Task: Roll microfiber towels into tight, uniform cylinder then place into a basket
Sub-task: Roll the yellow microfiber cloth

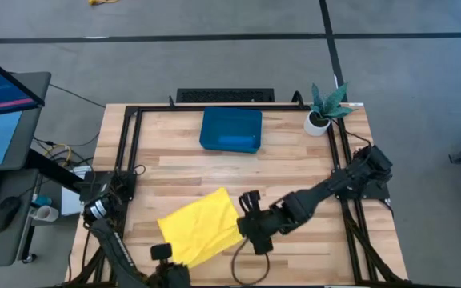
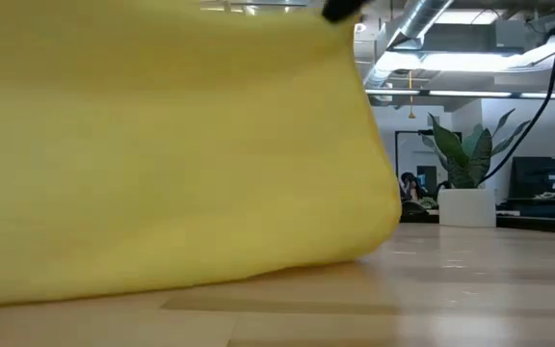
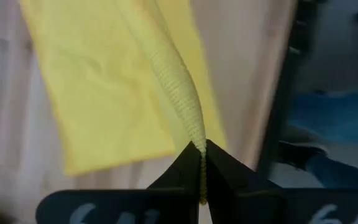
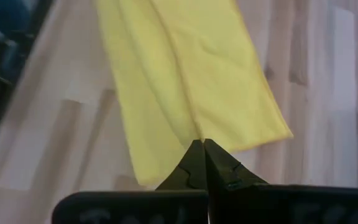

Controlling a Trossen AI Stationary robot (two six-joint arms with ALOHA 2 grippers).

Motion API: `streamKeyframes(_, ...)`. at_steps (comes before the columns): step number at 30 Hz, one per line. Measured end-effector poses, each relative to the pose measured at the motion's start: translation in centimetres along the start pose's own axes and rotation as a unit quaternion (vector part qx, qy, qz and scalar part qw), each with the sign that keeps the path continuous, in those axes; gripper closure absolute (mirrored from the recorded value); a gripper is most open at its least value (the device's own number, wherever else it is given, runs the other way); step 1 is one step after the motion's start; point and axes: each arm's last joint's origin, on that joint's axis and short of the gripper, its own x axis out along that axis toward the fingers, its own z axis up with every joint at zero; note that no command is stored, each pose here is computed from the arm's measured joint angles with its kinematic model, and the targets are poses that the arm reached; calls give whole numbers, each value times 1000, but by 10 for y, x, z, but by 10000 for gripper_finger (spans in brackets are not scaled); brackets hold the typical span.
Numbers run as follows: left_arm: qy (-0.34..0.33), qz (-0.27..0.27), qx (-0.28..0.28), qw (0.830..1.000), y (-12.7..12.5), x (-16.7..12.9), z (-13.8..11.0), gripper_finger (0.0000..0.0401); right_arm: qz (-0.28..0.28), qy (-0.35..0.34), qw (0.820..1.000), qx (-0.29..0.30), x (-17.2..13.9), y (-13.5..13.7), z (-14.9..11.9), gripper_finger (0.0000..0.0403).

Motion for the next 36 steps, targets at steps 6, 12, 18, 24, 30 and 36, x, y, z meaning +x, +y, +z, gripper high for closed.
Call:
streamKeyframes(6, 20, 64, 19, 998, 12, 36, 11, 401, -14, 37, 999, 19, 20, -19, -15, 401)
streamKeyframes(12, 40, 103, 19, 994, 26, 54, 7, 401, -9, 42, 999, 25, 30, -28, -22, 401)
streamKeyframes(18, 33, 111, -20, 993, 51, 43, -6, 401, -3, 38, 999, 19, 33, -37, -21, 401)
streamKeyframes(24, 36, 79, -73, 994, 69, 39, -19, 401, 8, 9, 1000, 16, 37, -52, -15, 401)
streamKeyframes(30, 63, 57, -131, 988, 79, 61, -28, 401, 9, 9, 999, 30, 51, -75, -16, 401)
streamKeyframes(36, 82, 84, -145, 982, 90, 81, -25, 401, 12, 33, 999, 41, 70, -92, -24, 401)
